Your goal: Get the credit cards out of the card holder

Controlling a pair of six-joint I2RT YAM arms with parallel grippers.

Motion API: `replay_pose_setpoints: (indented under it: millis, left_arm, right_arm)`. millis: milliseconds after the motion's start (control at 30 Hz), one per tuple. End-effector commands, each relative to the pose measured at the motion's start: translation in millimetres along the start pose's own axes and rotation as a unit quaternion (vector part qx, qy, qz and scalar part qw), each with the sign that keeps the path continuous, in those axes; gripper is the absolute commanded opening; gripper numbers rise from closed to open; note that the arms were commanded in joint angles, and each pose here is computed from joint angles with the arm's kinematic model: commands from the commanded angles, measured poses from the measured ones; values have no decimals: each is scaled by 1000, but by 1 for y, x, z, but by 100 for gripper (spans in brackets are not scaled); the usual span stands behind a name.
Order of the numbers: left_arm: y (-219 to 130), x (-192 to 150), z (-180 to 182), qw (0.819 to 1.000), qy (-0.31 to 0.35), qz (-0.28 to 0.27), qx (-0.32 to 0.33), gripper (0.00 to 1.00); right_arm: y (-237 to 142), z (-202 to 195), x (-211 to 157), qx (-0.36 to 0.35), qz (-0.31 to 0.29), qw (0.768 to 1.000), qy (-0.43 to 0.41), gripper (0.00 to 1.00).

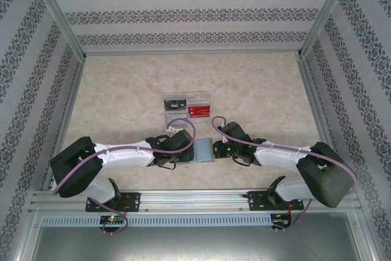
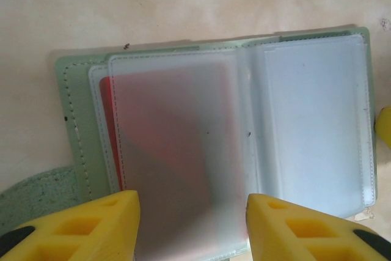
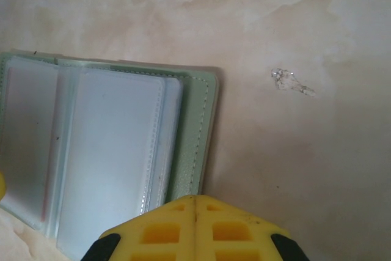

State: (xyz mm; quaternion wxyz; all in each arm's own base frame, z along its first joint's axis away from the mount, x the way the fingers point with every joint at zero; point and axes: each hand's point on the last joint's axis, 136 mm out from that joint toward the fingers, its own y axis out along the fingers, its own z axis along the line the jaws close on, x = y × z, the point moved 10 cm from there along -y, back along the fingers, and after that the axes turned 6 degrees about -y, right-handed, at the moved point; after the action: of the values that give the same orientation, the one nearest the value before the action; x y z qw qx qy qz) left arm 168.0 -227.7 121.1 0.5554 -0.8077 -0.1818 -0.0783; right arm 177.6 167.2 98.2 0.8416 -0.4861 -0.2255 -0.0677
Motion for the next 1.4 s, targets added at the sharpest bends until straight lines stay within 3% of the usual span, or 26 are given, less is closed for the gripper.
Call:
replay_pose_setpoints:
  millis: [0,500,800,1367]
  left_arm:
    - [-7,0,1,1000,-6,-8,20,50]
    - [5,-4,-5,1000,-4,16,12,49]
    - [1,0,-21,998,5,18,-55,51]
    - [-6,8,-67,992,49,11,-118,52]
  right_arm:
    - [1,0,5,0,-4,1000,11,0]
    - [2,0,6,0,-2,1000,11,0]
    - [2,0,6,0,-1,1000,12,0]
    - [-1,-2,7,-7,-8,1000,14,0]
